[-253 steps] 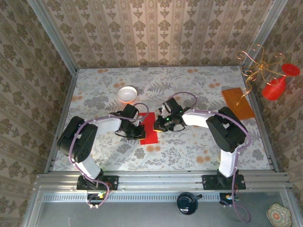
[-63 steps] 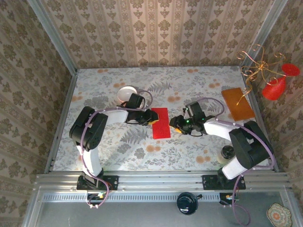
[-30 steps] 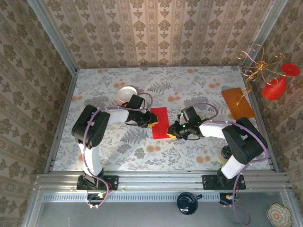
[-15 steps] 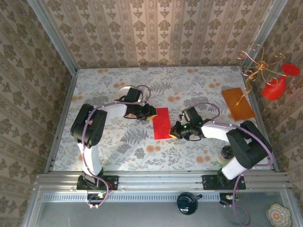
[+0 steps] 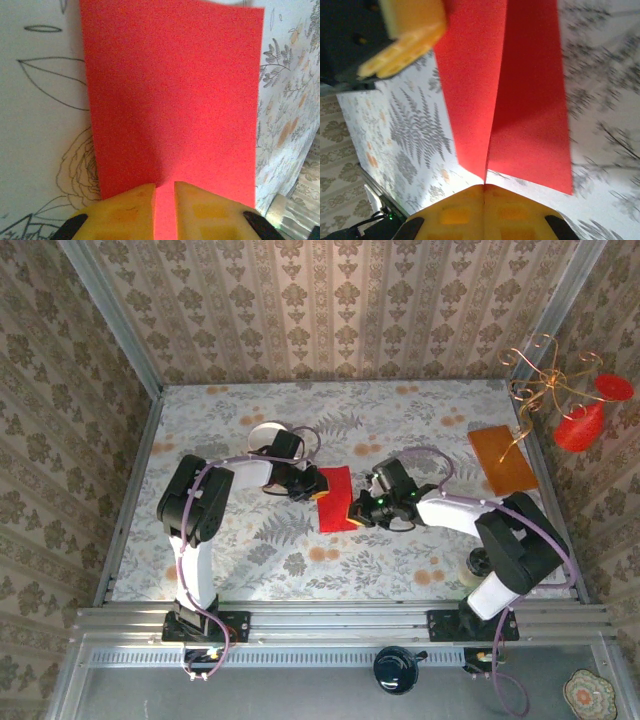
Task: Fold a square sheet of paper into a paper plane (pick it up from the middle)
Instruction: Fold the triangle a second time at the center of the table.
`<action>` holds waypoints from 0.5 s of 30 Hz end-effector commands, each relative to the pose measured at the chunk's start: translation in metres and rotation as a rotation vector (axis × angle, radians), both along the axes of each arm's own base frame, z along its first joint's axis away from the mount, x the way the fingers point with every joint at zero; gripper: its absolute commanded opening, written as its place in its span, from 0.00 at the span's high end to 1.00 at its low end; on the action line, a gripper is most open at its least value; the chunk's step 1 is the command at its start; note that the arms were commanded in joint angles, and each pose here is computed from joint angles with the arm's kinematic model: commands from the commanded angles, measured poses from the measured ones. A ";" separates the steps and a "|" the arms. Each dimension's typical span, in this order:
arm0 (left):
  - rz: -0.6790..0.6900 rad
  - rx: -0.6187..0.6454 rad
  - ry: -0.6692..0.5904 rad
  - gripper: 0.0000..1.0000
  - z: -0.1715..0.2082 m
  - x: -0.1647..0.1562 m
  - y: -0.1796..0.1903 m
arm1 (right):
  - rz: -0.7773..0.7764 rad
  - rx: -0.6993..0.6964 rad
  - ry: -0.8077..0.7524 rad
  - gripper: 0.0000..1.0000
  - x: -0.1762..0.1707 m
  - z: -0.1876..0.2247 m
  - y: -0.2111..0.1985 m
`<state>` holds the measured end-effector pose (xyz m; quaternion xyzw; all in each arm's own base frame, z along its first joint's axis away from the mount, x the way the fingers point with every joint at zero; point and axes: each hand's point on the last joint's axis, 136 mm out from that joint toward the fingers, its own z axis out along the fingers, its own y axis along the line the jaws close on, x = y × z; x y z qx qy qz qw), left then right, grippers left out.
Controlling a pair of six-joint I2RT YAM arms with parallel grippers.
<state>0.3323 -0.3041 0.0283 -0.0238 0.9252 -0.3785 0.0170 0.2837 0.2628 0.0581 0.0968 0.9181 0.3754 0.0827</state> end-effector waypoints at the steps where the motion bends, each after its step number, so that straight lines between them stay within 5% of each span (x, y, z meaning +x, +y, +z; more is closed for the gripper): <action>1: -0.018 0.041 0.020 0.82 -0.014 -0.007 0.004 | 0.036 0.045 -0.046 1.00 0.014 0.009 0.020; 15: -0.023 0.016 -0.038 0.83 0.008 0.003 0.004 | 0.023 0.041 -0.048 1.00 0.040 -0.005 0.045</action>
